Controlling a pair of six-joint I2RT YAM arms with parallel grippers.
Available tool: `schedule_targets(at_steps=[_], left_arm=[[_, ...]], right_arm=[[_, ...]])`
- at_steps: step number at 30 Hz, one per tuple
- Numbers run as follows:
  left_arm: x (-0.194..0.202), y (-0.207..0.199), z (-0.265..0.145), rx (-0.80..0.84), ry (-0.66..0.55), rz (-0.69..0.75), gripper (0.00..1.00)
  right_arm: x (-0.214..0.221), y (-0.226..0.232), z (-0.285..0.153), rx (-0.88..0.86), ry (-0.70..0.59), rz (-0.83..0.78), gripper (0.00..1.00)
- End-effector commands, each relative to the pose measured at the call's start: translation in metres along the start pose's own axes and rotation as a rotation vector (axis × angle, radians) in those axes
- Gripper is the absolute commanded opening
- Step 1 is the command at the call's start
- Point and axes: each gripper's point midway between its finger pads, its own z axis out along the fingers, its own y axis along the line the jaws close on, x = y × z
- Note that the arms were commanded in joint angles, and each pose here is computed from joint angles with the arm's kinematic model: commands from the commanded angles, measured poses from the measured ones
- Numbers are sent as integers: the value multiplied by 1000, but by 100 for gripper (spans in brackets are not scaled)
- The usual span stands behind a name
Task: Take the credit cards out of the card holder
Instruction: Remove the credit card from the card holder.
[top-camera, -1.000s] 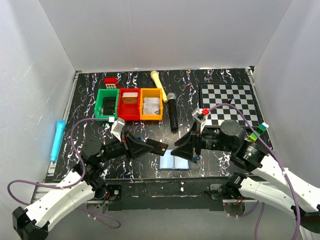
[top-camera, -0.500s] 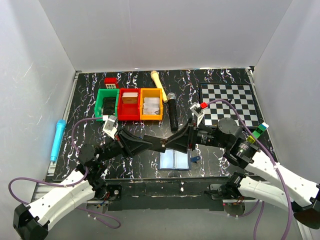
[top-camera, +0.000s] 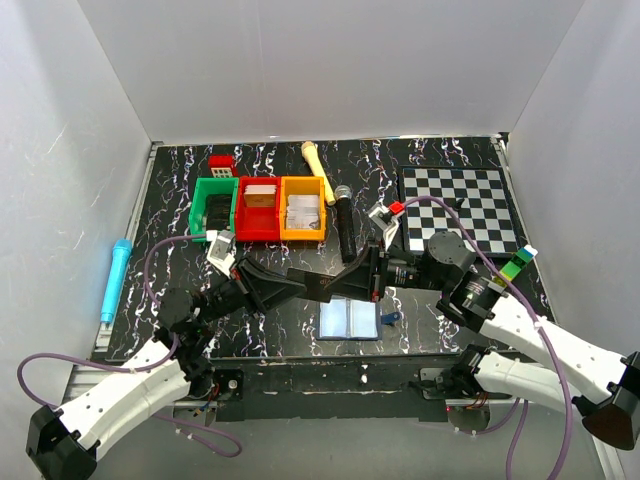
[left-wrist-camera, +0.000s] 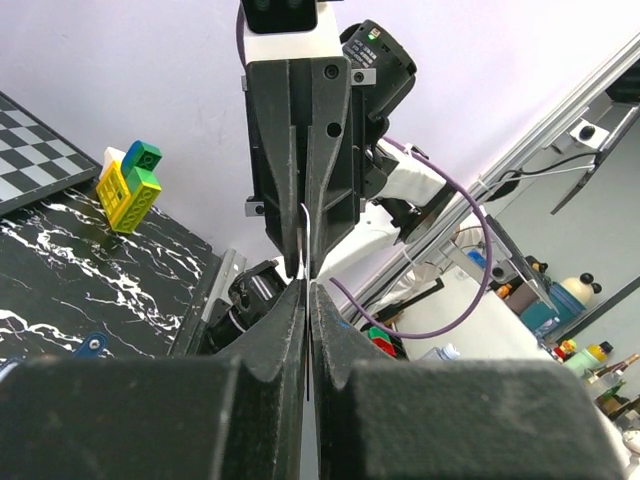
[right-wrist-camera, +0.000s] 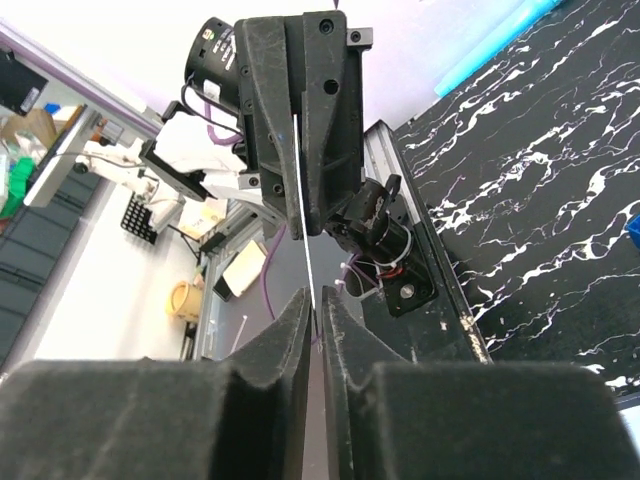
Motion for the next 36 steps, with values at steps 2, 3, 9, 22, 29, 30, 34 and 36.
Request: schedule_targets(at_steps=[2, 3, 9, 22, 29, 30, 34, 36], left_arm=[[-2, 3, 1, -27, 6, 21, 4], [-1, 6, 1, -56, 29, 35, 26], [-29, 32, -14, -346, 142, 268, 94], [-4, 19, 1, -134, 687, 393, 31], [15, 24, 9, -74, 775, 432, 51], [20, 24, 10, -69, 792, 435, 51], [37, 27, 15, -47, 853, 415, 47], [42, 28, 17, -40, 868, 411, 44]], right_arm=[[-13, 22, 1, -85, -21, -43, 1], [-12, 21, -1, -76, -19, -47, 1], [5, -1, -19, 49, 69, -88, 1], [43, -18, -38, 107, 334, -184, 1], [47, -14, -35, 64, 355, -180, 1], [46, -14, -34, 61, 354, -180, 1], [45, -13, -30, 48, 355, -183, 1], [44, -14, -29, 49, 356, -181, 1]])
